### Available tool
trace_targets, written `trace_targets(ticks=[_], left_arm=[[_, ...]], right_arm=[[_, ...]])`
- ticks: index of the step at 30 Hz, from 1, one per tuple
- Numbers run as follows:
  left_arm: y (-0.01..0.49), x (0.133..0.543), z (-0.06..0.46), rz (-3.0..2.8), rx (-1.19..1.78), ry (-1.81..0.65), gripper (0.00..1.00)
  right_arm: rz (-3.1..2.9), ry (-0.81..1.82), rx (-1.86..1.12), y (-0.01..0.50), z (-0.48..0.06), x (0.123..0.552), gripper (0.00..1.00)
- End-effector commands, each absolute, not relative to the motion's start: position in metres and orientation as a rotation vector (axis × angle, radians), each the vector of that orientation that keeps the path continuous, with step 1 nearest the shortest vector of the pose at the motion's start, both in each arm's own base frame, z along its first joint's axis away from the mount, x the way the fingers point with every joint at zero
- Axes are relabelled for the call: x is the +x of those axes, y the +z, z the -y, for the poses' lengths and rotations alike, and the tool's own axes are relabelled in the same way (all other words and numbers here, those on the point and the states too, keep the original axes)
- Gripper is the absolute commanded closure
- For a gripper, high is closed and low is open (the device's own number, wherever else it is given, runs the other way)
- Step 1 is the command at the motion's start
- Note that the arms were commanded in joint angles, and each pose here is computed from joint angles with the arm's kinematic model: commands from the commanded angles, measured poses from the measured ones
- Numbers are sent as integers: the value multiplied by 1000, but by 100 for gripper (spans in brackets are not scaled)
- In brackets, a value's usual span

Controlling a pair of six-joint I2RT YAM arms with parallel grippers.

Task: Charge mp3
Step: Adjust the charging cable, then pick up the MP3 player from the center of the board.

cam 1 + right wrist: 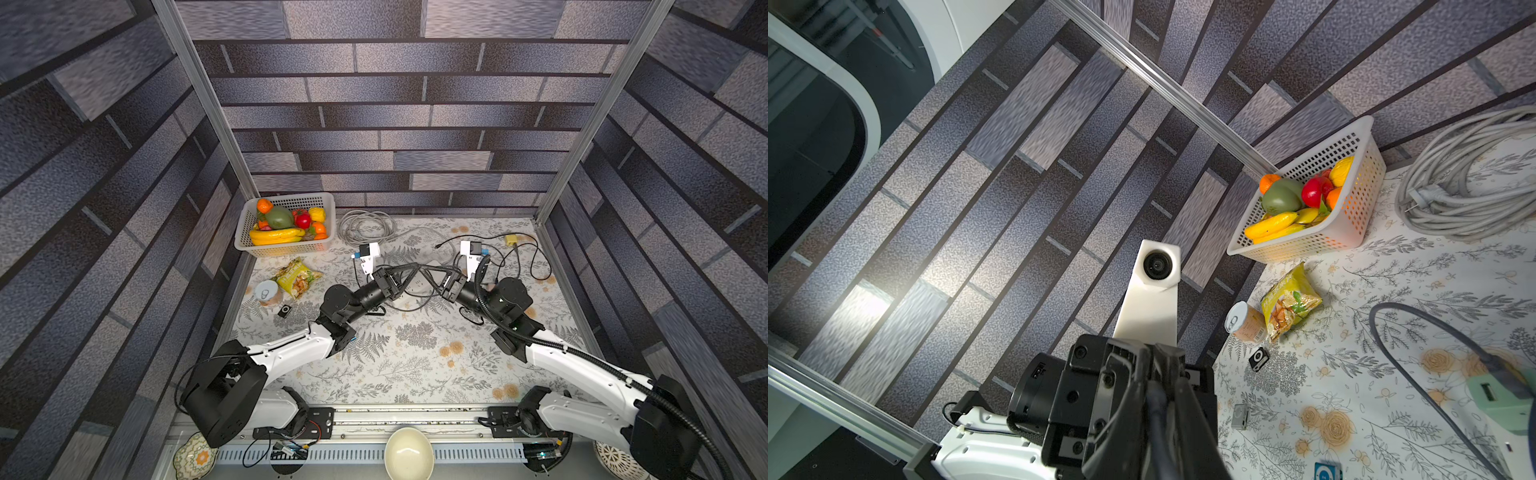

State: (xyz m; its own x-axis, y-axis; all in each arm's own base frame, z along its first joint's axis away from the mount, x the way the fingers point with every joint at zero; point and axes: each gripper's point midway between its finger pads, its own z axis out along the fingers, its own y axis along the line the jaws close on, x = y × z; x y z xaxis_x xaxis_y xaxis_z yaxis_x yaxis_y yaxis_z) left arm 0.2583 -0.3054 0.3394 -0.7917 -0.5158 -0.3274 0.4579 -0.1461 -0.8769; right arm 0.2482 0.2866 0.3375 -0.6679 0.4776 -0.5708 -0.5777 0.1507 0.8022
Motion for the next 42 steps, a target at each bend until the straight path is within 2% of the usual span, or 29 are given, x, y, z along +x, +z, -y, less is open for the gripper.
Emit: trace_targets(ticks=[1, 3, 4, 6, 8, 9, 10, 11, 13, 15, 18, 21, 25, 28, 32, 36, 42], left_arm=[[347, 249, 310, -1463, 4, -2023, 100], [346, 249, 310, -1455, 6, -2031, 100], [344, 249, 311, -1461, 5, -2034, 99], [339, 252, 308, -1472, -13, -2023, 76], [336, 256, 301, -1479, -38, -1995, 70], [334, 257, 297, -1492, -47, -1970, 61], [332, 260, 292, -1509, -64, -1938, 46], [329, 264, 283, -1527, -88, -1902, 37], [324, 272, 255, -1562, -172, -1790, 24], [311, 276, 226, -1668, -263, -1614, 22], [282, 265, 182, -1917, -317, -1167, 14], [229, 253, 148, -2217, -327, -781, 14], [168, 238, 145, -2583, -248, -526, 13], [141, 237, 141, -2721, -180, -327, 15], [107, 242, 140, -2836, -199, -277, 19], [76, 250, 137, -2921, -261, -292, 27], [47, 249, 127, -3013, -297, -227, 30]], right_arm=[[-1522, 1671, -122, 363, -284, 248, 93], [-1514, 1683, -129, 365, -285, 246, 100], [-1509, 1686, -138, 365, -286, 246, 100], [-1499, 1692, -156, 367, -286, 243, 100], [-1495, 1685, -168, 366, -286, 241, 100], [-1495, 1678, -174, 365, -285, 241, 100], [-1495, 1671, -179, 364, -284, 240, 100], [-1492, 1664, -182, 363, -283, 239, 100], [-1489, 1643, -195, 361, -280, 235, 100], [-1502, 1599, -203, 357, -276, 234, 100], [-1516, 1532, -224, 349, -271, 232, 100], [-1551, 1471, -241, 337, -270, 234, 100], [-1580, 1452, -266, 328, -273, 235, 100], [-1582, 1438, -275, 326, -274, 236, 100], [-1596, 1435, -294, 322, -275, 234, 100], [-1603, 1420, -300, 316, -272, 231, 100], [-1611, 1405, -306, 310, -268, 228, 100]])
